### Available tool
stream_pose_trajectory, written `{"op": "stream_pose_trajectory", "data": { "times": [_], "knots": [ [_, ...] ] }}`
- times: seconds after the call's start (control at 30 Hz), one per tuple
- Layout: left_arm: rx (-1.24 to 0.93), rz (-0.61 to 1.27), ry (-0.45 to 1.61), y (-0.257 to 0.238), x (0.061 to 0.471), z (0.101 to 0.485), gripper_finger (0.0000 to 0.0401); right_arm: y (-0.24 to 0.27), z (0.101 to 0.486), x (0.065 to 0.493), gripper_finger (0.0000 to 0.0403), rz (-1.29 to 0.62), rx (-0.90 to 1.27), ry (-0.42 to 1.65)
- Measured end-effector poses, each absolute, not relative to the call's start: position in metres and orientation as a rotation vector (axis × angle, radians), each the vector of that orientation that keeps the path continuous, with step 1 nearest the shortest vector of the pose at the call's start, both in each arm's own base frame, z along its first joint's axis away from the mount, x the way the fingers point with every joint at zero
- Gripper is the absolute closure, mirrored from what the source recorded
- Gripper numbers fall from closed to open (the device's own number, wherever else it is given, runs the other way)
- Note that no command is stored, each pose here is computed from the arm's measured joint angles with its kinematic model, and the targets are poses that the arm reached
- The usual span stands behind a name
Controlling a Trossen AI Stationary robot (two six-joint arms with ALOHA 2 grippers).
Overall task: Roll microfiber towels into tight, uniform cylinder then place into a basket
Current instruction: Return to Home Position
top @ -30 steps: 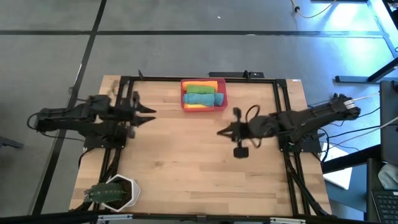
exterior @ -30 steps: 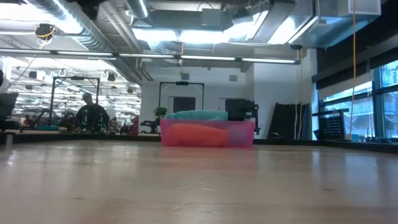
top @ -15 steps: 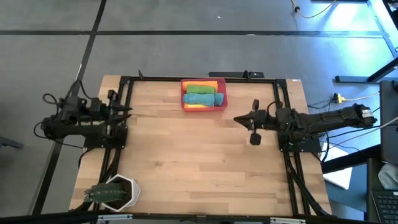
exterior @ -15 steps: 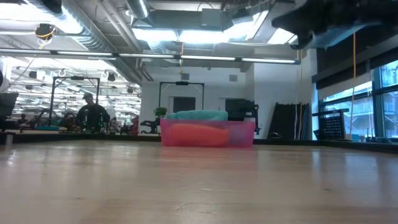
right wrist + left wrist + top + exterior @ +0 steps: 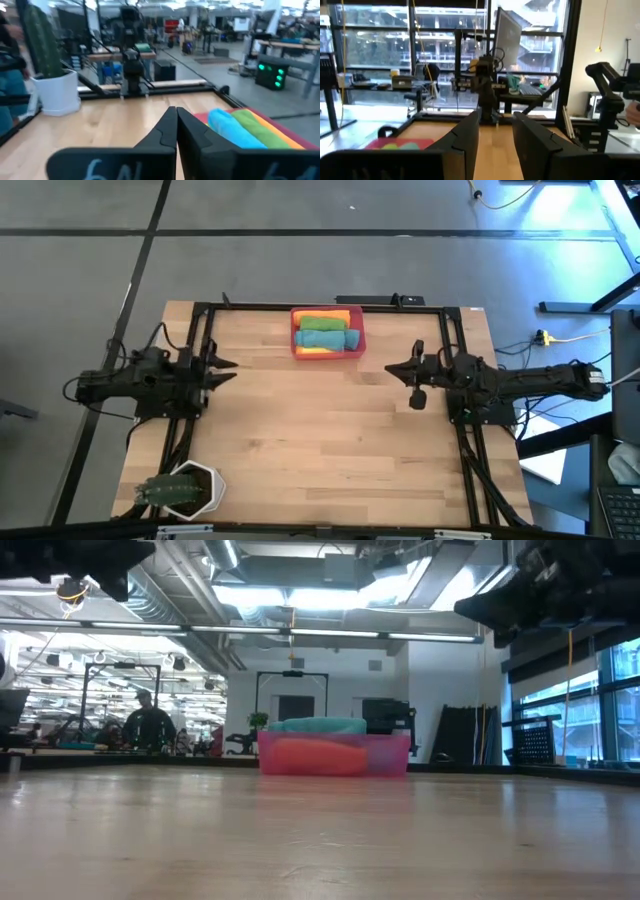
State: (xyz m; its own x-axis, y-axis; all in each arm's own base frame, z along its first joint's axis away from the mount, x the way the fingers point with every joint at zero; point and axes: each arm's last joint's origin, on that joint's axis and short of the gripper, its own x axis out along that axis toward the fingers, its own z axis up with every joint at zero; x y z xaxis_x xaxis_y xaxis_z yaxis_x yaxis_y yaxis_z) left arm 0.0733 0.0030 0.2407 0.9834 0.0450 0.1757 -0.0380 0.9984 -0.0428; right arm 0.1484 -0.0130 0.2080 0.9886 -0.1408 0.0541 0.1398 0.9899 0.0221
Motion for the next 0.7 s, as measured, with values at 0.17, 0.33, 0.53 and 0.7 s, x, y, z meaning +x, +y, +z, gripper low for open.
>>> {"op": "stream_pose_trajectory", "data": {
  "times": [0.17, 0.33, 0.53, 0.7],
  "knots": [
    [-0.103, 0.033, -0.121, 0.003, 0.082, 0.218, 0.0294, -0.016, 0.200, 0.135, 0.0396, -0.112, 0.026, -0.120],
    [-0.156, 0.013, -0.074, 0.003, 0.090, 0.197, 0.0294, -0.017, 0.178, 0.124, 0.0397, -0.120, 0.039, -0.113],
    [-0.174, -0.007, -0.100, 0.002, 0.096, 0.179, 0.0294, -0.016, 0.173, 0.123, 0.0396, -0.098, 0.045, -0.062],
    [-0.146, -0.002, -0.104, 0.001, 0.097, 0.176, 0.0294, -0.016, 0.170, 0.124, 0.0393, -0.087, 0.019, -0.028]
  ]
}}
